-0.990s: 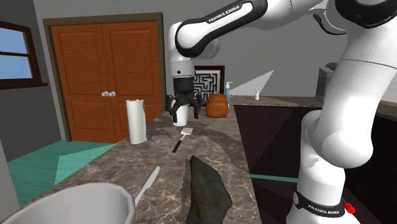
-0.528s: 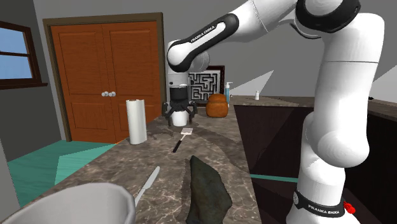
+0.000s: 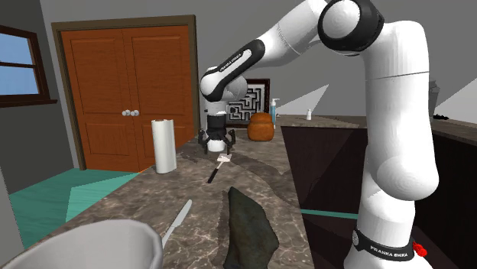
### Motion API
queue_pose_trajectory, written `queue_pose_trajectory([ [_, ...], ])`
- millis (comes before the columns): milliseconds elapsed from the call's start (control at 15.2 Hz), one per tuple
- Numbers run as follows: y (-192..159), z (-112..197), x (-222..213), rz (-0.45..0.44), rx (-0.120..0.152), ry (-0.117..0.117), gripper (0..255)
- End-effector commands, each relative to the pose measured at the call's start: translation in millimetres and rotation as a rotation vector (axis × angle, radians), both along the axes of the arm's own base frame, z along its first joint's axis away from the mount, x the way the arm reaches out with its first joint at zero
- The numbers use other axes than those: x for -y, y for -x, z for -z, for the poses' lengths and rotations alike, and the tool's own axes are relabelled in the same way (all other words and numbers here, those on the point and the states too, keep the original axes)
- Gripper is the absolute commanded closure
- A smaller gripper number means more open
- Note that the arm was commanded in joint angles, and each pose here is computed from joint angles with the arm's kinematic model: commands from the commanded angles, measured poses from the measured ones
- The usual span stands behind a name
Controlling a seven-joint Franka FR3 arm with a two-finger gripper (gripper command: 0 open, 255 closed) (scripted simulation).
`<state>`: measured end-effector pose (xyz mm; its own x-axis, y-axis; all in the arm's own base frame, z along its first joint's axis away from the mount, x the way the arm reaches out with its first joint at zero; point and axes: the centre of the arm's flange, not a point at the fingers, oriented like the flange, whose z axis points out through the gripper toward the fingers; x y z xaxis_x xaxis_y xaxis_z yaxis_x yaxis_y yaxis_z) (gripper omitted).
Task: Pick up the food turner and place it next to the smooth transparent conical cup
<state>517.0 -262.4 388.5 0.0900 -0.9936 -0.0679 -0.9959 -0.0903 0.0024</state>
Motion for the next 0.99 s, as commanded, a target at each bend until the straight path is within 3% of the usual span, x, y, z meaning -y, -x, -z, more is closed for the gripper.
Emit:
queue_pose_trajectory([
  [0,2.9,10.1,17.9,0.066,0.002,0.002,0],
  [462,3.0,50.0,15.3,0.066,0.002,0.002,0],
  [924,3.0,50.0,15.3,0.066,0.002,0.002,0],
])
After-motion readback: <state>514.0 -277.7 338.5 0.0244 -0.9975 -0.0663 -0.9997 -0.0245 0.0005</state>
